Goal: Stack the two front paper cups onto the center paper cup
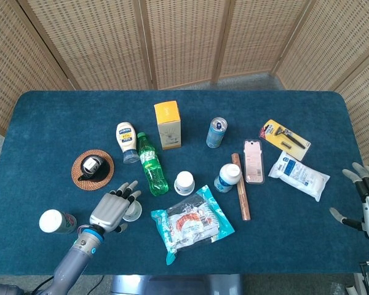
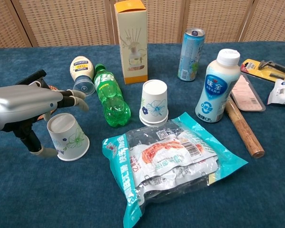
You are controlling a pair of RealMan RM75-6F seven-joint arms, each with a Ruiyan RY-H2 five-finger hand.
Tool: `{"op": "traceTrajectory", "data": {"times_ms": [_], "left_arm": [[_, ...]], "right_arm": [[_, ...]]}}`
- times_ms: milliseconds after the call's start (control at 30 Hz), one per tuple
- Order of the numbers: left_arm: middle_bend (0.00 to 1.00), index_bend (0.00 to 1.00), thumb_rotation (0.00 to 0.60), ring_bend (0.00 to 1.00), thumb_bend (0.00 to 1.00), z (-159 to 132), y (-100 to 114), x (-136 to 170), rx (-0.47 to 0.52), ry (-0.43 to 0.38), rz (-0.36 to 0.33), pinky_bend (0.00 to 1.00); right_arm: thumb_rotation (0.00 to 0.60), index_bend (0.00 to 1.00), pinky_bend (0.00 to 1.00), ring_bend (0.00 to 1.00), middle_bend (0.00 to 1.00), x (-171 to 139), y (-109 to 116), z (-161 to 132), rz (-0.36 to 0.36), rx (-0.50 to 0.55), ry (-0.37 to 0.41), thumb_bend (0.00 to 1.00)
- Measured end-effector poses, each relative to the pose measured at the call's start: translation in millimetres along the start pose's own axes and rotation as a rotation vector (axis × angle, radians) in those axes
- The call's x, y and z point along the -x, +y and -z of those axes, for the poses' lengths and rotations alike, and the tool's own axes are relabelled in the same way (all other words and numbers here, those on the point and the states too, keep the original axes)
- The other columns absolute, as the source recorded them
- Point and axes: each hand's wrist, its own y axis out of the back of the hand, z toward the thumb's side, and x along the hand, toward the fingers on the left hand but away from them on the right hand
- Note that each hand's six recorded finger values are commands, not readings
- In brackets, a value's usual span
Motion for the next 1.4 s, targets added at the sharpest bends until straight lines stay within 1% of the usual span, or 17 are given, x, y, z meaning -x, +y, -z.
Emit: {"op": "traceTrajectory", "data": {"times_ms": [100, 233, 300, 733, 900, 1000, 1233, 1400], "left_arm": [[0.18, 0.22, 0.6, 0.14, 0.27, -0.1, 0.8, -1.6, -0.008, 0.004, -0.006, 0.39], [0.24, 0.25, 0.6, 0.18, 0.27, -0.7, 0.6, -3.0, -0.02, 0.008, -0.013, 0.4], [0.25, 0.27, 0.6, 0.22, 0.27, -1.1, 0.2, -3.8, -0.024, 0.01, -0.017, 0.42], [0.29, 0.31, 0.6, 0.29, 0.29, -3.7, -1.7, -7.6, -0.037, 0.018, -0.037, 0.5], [0.28, 0.31, 0.6, 0.29, 0.33, -3.5, -2.1, -7.4, -0.041, 0.021, -0.034, 0.5], [0.28, 0.31, 0.6, 0.29, 0.4, -3.2, -3.3, -7.7, -0.051, 0.023, -0.03, 0.5], [0.28, 0.31, 0.6, 0.29, 0.49, -2.4, -4.7, -9.8, -0.057, 0.03, -0.028, 0.5], [0.28, 0.31, 0.6, 0.29, 0.49, -2.2, -3.0, -9.3, -0.051, 0.03, -0.032, 0.5]], "right_arm": [[0.6, 0.18, 0.25, 0.0, 0.06, 0.2, -0.2, 0.6, 0.001, -0.002, -0.003, 0.18], [0.6, 0.18, 0.25, 0.0, 0.06, 0.5, -0.9, 1.3, -0.001, -0.001, -0.006, 0.18], [0.6, 0.18, 0.25, 0.0, 0.06, 0.5, -0.8, 1.2, 0.0, 0.0, -0.006, 0.18], [0.6, 0.18, 0.25, 0.0, 0.06, 0.9, 2.0, 3.3, 0.012, 0.012, -0.016, 0.19], [0.6, 0.18, 0.25, 0.0, 0.06, 1.0, 2.2, 3.6, 0.014, 0.012, -0.017, 0.19], [0.6, 0.18, 0.25, 0.0, 0.06, 1.1, 2.0, 3.7, 0.013, 0.012, -0.018, 0.19], [0.6, 0.18, 0.25, 0.0, 0.06, 1.5, 2.8, 4.7, 0.016, 0.015, -0.021, 0.19], [0.6, 0.18, 0.25, 0.0, 0.06, 1.6, 2.6, 4.5, 0.015, 0.015, -0.02, 0.19]]}}
